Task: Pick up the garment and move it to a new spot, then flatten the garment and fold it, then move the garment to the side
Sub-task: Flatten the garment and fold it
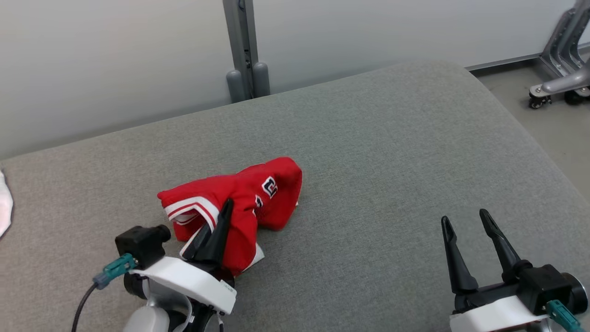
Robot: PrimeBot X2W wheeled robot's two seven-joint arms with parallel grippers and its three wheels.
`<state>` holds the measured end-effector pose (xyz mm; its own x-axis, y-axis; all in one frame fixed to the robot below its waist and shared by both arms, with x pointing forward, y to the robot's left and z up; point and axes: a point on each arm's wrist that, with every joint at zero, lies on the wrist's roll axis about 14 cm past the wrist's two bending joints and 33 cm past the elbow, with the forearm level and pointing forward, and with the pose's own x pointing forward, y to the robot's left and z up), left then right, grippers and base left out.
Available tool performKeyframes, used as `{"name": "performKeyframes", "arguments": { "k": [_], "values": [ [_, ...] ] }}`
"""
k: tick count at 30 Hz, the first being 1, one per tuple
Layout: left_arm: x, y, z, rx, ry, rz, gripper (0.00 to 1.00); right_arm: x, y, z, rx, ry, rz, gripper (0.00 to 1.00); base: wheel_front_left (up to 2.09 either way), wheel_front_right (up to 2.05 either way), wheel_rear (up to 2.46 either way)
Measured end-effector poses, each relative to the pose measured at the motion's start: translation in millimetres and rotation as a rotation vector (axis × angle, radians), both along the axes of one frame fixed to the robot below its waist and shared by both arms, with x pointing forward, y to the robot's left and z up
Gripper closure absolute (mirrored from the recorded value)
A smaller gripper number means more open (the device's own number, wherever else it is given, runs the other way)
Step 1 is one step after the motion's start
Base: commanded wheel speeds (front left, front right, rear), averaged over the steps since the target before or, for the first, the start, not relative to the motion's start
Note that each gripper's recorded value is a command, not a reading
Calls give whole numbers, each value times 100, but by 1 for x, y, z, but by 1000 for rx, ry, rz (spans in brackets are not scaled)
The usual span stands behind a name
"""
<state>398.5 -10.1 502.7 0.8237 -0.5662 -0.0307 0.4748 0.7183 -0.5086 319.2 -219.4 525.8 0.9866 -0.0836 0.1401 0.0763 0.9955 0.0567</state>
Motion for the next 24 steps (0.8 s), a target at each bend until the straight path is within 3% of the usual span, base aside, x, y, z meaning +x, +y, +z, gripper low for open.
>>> {"name": "performKeyframes", "arguments": {
  "k": [7, 13, 20, 24],
  "values": [
    [-2, 37, 96, -125, -212, 74, 100, 11, 21, 4, 3, -16, 73, 0, 0, 0, 0],
    [-19, 55, 149, -112, -322, 76, 100, 16, 36, 6, 14, -24, 119, 0, 0, 0, 0],
    [-30, 34, 141, -7, -220, -89, 100, 19, 39, 6, 23, -22, 130, 0, 0, 0, 0],
    [-19, 11, 110, -49, -46, -176, 100, 21, 34, 5, 37, -20, 114, 0, 0, 0, 0]
  ]
}}
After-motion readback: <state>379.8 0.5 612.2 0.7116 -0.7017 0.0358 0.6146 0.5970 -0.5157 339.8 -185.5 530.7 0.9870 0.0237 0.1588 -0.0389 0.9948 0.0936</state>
